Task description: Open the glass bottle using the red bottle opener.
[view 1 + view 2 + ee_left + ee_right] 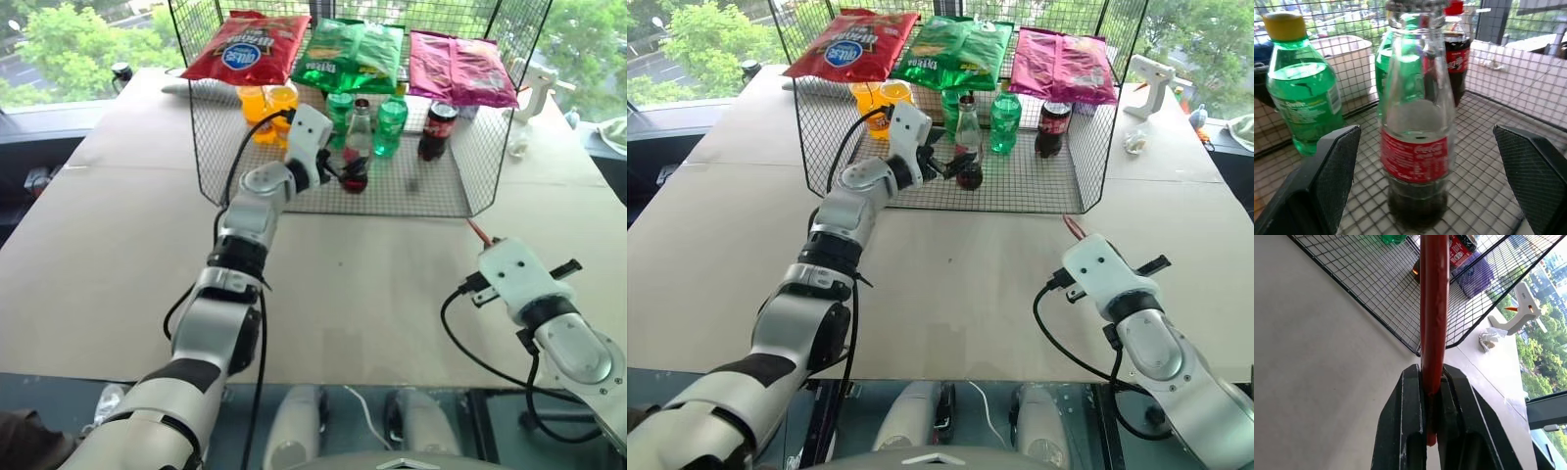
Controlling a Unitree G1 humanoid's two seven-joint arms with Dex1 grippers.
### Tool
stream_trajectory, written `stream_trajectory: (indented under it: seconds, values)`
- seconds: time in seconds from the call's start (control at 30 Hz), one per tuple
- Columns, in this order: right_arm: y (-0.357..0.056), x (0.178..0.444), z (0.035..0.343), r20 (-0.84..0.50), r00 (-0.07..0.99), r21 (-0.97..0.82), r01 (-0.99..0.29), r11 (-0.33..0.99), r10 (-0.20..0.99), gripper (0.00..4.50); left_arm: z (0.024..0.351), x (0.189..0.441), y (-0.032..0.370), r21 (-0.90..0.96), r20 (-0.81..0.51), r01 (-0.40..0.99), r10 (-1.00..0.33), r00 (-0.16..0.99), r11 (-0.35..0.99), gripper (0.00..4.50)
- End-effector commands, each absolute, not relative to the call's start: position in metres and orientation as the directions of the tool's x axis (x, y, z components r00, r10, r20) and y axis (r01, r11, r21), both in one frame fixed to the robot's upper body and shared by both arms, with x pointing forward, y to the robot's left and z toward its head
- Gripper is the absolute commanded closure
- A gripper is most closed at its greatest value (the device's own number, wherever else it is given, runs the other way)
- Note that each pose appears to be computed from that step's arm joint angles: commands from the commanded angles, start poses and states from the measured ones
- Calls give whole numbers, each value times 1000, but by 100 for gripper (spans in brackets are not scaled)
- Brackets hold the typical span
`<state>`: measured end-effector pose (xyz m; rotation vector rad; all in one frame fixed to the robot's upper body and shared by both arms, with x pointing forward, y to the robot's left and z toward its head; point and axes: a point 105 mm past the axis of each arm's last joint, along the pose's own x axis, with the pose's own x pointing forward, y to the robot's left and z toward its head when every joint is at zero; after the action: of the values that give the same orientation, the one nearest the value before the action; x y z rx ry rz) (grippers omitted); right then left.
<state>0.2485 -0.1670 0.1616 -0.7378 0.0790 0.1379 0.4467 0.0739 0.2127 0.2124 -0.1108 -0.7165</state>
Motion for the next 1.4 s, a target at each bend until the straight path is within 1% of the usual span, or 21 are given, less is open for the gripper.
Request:
stream_trajectory:
  seconds: [0.03, 0.43, 0.53, 0.6, 0.63, 0.67, 0.83, 0.93, 1.03, 1.17, 1.27, 1.33, 1.4]
  values:
    - [-164, 246, 175, -53, 992, -672, -118, 731, 111, 450, 230, 450, 65, 262, 77, 637, -673, 736, 725, 2]
    - [-164, 245, 173, -49, 993, -667, -113, 736, 108, 450, 239, 462, 47, 203, 81, 643, -667, 741, 739, 2]
    - [-164, 245, 173, -47, 993, -666, -109, 738, 105, 450, 240, 462, 44, 198, 88, 648, -672, 736, 736, 79]
    - [-165, 244, 173, -46, 994, -665, -107, 739, 102, 450, 241, 463, 44, 197, 91, 643, -667, 740, 740, 151]
    - [-165, 244, 172, -46, 994, -665, -106, 739, 101, 450, 241, 463, 44, 195, 92, 640, -663, 743, 744, 204]
    - [-165, 244, 172, -45, 994, -665, -105, 740, 100, 450, 241, 464, 45, 195, 92, 638, -661, 745, 745, 234]
    - [-165, 243, 171, -44, 994, -660, -104, 744, 100, 450, 239, 464, 51, 205, 91, 632, -657, 748, 748, 232]
    - [-164, 243, 172, -43, 994, -660, -107, 744, 105, 450, 244, 462, 53, 188, 119, 646, -670, 733, 740, 232]
    - [-163, 244, 172, -43, 993, -658, -111, 745, 110, 450, 252, 458, 56, 173, 154, 679, -701, 696, 713, 232]
    - [-162, 245, 173, -49, 991, -657, -124, 744, 121, 450, 261, 447, 63, 195, 176, 740, -765, 619, 643, 232]
    - [-160, 246, 174, -52, 990, -656, -134, 742, 132, 450, 269, 430, 67, 212, 195, 807, -832, 518, 552, 232]
    - [-160, 246, 174, -55, 989, -658, -138, 740, 136, 450, 271, 413, 66, 198, 189, 863, -882, 431, 464, 232]
    - [-161, 246, 175, -57, 989, -660, -142, 738, 139, 450, 265, 385, 63, 180, 145, 932, -945, 292, 316, 232]
